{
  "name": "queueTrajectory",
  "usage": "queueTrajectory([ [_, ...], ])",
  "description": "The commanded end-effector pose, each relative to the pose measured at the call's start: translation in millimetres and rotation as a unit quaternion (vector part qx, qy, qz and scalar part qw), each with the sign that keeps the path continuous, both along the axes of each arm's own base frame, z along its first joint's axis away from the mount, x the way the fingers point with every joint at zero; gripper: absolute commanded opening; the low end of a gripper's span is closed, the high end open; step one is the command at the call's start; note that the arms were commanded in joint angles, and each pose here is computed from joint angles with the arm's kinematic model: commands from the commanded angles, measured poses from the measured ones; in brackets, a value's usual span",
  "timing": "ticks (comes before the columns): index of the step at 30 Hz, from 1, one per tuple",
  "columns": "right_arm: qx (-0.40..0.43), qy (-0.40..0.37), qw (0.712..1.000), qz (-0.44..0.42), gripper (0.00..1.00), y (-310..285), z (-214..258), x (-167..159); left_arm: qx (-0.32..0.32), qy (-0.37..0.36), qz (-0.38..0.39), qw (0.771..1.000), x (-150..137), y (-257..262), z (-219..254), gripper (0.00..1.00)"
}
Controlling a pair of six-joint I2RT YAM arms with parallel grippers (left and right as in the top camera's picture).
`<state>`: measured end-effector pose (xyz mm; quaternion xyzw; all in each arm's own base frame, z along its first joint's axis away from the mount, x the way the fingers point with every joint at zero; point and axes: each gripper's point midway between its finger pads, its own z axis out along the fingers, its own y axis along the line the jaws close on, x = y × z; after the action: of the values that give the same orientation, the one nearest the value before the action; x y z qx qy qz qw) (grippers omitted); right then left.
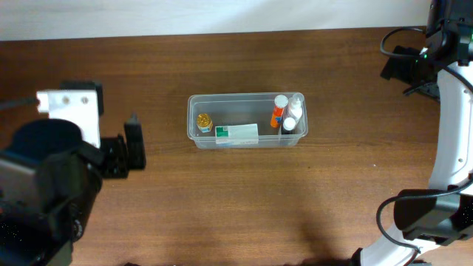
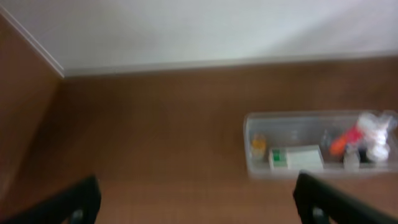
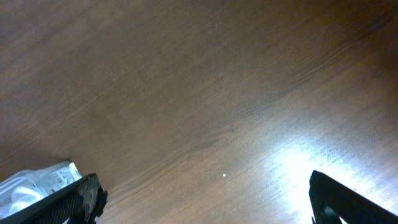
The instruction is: Pack container
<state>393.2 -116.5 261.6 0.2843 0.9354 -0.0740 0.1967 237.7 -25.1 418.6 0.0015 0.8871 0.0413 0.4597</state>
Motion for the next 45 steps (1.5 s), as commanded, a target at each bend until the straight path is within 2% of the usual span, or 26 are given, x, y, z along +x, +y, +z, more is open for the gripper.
queueTrajectory([
  [1,-0.006,-0.01,1.0,-0.009,0.98,-3,7,-1,-0.018,0.06,0.043,0.997,7,0,-33,0.99],
  [10,-0.006,-0.01,1.0,-0.009,0.98,-3,7,-1,-0.052,0.182,-0.024,0.982,26,-45,-96,0.99],
  [15,-0.006,-0.01,1.0,-0.009,0.98,-3,7,-1,-0.039,0.219,-0.02,0.975,39,-50,-116,0.99],
  [22,-0.006,-0.01,1.0,-0.009,0.98,-3,7,-1,0.006,0.301,-0.001,0.954,31,-41,-147,0.99],
  [25,-0.006,-0.01,1.0,-0.009,0.98,-3,7,-1,0.018,0.309,0.007,0.951,37,-39,-160,0.99],
  [29,-0.006,-0.01,1.0,-0.009,0.98,-3,7,-1,0.033,0.271,0.024,0.962,60,-35,-179,0.99],
  [37,-0.006,-0.01,1.0,-0.009,0.98,-3,7,-1,0.025,0.141,0.055,0.988,95,-28,-230,0.99],
  [45,-0.006,-0.01,1.0,-0.009,0.98,-3,7,-1,-0.044,-0.043,0.062,0.996,99,-23,-246,0.99],
])
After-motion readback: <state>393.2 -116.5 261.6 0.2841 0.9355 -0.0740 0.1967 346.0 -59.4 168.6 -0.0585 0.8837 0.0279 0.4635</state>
